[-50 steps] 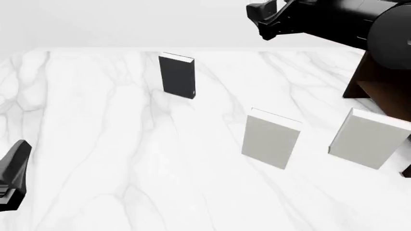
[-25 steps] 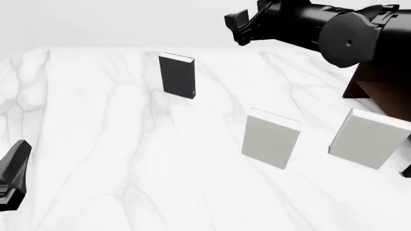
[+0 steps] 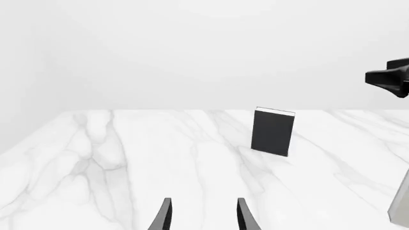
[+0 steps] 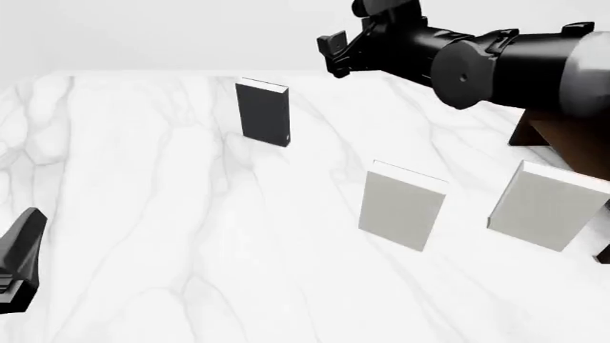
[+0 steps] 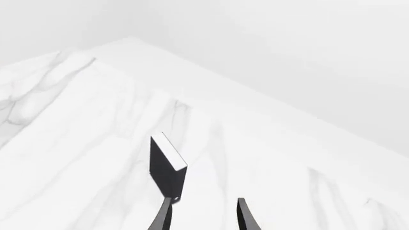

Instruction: Pick up the book on the left and place it on top of the shelf.

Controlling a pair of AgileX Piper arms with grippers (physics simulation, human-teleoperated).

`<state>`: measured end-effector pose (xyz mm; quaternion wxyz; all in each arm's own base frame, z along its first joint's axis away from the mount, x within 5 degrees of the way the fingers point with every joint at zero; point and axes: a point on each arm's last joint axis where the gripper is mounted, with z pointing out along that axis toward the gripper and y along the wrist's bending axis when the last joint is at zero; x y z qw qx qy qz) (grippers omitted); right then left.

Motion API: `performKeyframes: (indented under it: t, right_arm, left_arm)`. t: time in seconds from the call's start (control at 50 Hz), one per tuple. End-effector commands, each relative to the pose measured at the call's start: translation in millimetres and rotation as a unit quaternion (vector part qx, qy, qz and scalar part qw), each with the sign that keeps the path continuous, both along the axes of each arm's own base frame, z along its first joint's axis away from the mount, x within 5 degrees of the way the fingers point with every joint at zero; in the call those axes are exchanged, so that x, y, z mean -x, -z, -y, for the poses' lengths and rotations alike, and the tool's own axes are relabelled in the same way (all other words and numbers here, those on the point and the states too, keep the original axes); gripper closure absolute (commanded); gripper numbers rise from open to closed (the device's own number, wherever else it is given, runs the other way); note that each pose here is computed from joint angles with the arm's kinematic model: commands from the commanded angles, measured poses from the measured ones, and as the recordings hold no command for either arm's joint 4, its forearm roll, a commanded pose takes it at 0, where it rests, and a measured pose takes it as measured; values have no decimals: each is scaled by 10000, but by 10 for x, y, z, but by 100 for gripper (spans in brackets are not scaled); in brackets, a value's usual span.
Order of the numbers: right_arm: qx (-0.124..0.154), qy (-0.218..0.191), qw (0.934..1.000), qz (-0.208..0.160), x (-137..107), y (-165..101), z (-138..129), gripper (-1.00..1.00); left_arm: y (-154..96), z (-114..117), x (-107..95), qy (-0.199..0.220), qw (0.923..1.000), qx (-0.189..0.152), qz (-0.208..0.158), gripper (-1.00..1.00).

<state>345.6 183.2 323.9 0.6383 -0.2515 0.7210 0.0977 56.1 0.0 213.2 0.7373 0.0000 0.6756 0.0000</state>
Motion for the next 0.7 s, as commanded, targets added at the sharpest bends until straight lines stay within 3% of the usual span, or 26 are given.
performKeyframes:
  t: [0.02, 0.7]
  right_arm:
    - [-15, -47, 10000, -84, -139, 149, -126, -100]
    - [-46, -59, 9998, -209, -461, 455, -331, -100]
  left_arm:
    - [0, 0, 0, 0, 10000, 0, 0, -100]
    - [0, 0, 0, 0, 10000, 0, 0, -100]
